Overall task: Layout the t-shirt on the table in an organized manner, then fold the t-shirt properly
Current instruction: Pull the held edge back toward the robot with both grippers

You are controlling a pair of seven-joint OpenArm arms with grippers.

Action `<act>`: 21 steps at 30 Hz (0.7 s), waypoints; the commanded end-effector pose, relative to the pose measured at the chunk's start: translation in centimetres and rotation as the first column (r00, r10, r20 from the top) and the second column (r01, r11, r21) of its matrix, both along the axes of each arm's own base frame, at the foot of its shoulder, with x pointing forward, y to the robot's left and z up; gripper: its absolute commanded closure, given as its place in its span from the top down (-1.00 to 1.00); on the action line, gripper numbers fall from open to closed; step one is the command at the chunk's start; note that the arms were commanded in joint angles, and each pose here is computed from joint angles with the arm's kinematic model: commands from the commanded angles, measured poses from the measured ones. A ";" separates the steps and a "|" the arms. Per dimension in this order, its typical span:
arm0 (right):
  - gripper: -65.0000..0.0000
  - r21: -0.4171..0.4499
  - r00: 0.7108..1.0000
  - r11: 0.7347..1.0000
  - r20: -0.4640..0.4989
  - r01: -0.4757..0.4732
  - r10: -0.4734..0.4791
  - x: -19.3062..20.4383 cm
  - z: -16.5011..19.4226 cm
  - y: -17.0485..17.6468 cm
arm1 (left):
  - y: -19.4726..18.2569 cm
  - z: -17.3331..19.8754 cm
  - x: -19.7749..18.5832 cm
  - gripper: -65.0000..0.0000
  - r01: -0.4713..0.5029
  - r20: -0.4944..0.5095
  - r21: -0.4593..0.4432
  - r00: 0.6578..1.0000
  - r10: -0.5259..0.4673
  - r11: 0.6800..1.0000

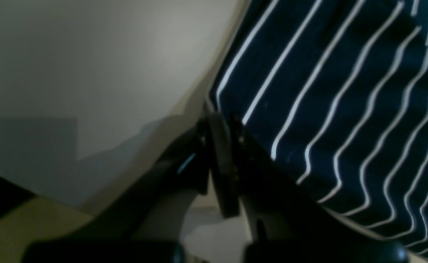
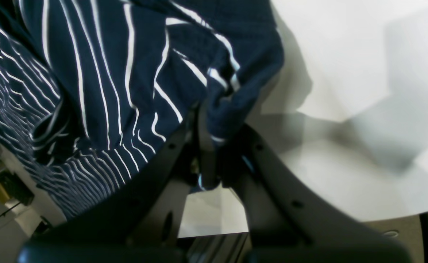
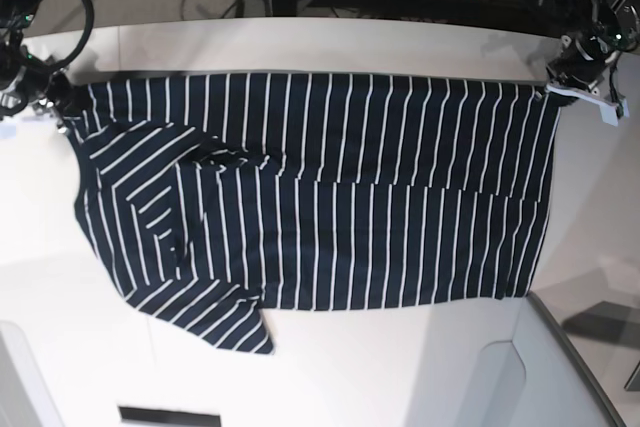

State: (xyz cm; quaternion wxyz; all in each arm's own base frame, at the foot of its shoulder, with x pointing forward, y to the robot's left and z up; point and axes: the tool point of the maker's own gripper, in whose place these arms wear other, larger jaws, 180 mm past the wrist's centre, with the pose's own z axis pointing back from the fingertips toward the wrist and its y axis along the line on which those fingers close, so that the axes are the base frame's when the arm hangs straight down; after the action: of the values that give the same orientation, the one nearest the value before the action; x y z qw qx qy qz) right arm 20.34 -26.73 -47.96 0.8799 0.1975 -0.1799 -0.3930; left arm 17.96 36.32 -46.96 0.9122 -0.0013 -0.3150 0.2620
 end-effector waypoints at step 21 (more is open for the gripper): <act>-1.00 -0.073 1.000 0.997 0.008 0.012 -0.011 -2.7 0.3 -1.0 | 1.8 0.6 -1.0 -1.00 -0.005 0.008 0.052 1.000 0.005 0.999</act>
State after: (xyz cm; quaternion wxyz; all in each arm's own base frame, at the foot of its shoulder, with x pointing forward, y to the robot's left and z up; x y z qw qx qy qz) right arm 16.75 -27.01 -48.57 0.8839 0.1693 -0.1795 -0.3973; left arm 16.05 37.02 -47.66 0.9156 0.0104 -0.3043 0.2626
